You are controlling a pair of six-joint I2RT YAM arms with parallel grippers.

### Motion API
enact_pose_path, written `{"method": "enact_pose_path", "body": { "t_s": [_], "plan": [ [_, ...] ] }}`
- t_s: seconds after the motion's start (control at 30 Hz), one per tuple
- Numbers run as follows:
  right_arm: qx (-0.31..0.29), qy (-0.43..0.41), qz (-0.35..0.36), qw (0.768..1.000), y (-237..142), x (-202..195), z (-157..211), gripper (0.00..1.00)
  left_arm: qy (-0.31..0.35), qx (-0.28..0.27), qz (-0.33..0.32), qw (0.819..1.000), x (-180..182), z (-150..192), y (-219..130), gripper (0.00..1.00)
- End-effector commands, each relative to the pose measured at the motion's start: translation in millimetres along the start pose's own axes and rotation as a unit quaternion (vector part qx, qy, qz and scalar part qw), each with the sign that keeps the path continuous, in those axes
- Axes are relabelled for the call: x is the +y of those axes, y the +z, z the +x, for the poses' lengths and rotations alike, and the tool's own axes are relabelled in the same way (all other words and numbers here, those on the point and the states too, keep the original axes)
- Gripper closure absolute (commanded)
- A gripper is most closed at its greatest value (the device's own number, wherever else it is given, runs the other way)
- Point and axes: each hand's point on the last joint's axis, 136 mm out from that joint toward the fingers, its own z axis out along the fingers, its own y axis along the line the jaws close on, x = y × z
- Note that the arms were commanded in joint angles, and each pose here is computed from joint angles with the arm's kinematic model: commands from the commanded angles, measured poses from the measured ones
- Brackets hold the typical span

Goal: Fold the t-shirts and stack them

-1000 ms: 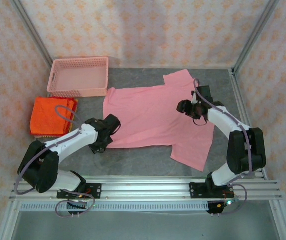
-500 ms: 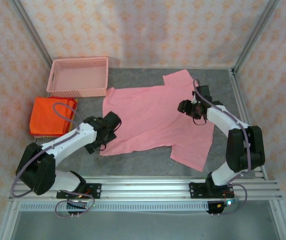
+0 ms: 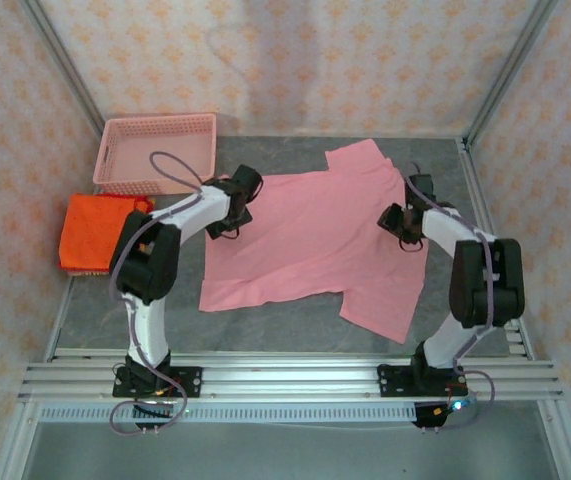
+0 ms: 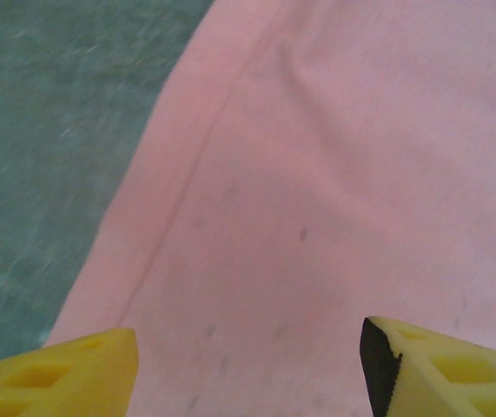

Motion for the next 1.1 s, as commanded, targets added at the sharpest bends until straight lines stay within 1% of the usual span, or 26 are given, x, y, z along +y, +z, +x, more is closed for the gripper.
{"method": "enact_pose_path", "body": {
  "t_s": [0.0,0.13,0.2,0.3,0.43,0.57,0.67,0.77,0.9,0.97,1.03,1.07],
  "plan": [
    [-0.015,-0.025,-0.023,0.999,13.7,23.9,-32.0,0.53,0.022,-0.021,-0.016,0.999,-6.4,-19.0,12.8,0.32],
    [-0.021,-0.026,-0.038,0.999,40.9,44.5,-65.5,0.58,0.026,-0.011,-0.031,0.999,-14.2,-29.5,34.9,0.32],
    [-0.011,-0.025,-0.046,0.999,56.0,53.5,-75.6,0.6,0.03,-0.004,-0.033,0.999,-19.6,-33.1,42.3,0.32],
    [0.016,-0.017,-0.041,0.999,79.2,57.1,-80.4,0.71,0.04,-0.001,-0.041,0.998,-25.0,-37.6,50.5,0.32],
    [0.023,-0.005,-0.022,0.999,94.3,46.1,-82.5,0.74,0.075,0.014,-0.057,0.995,-32.8,-38.3,62.1,0.32],
    [0.029,0.022,0.003,0.999,97.4,20.8,-85.0,0.75,0.104,0.04,-0.064,0.992,-43.9,-33.1,78.4,0.32],
    [0.027,0.05,0.011,0.998,94.8,2.6,-89.6,0.75,0.109,0.051,-0.06,0.991,-51.4,-31.5,84.6,0.32],
    [0.025,0.062,0.016,0.998,93.1,-6.1,-92.1,0.75,0.104,0.058,-0.048,0.992,-59.3,-31.7,84.5,0.32],
    [0.009,0.074,0.05,0.996,87.0,-21.1,-100.1,0.74,0.099,0.065,-0.032,0.992,-65.9,-32.0,79.2,0.31],
    [0.005,0.085,0.037,0.996,87.2,-22.5,-104.8,0.73,0.098,0.062,-0.032,0.993,-65.6,-34.0,76.6,0.28],
    [0.009,0.081,0.013,0.997,88.0,-14.5,-108.4,0.7,0.098,0.061,-0.034,0.993,-64.2,-35.4,75.3,0.25],
    [0.011,0.076,0.003,0.997,86.8,-9.5,-110.6,0.68,0.098,0.06,-0.032,0.993,-64.5,-36.3,74.4,0.21]
  ]
}}
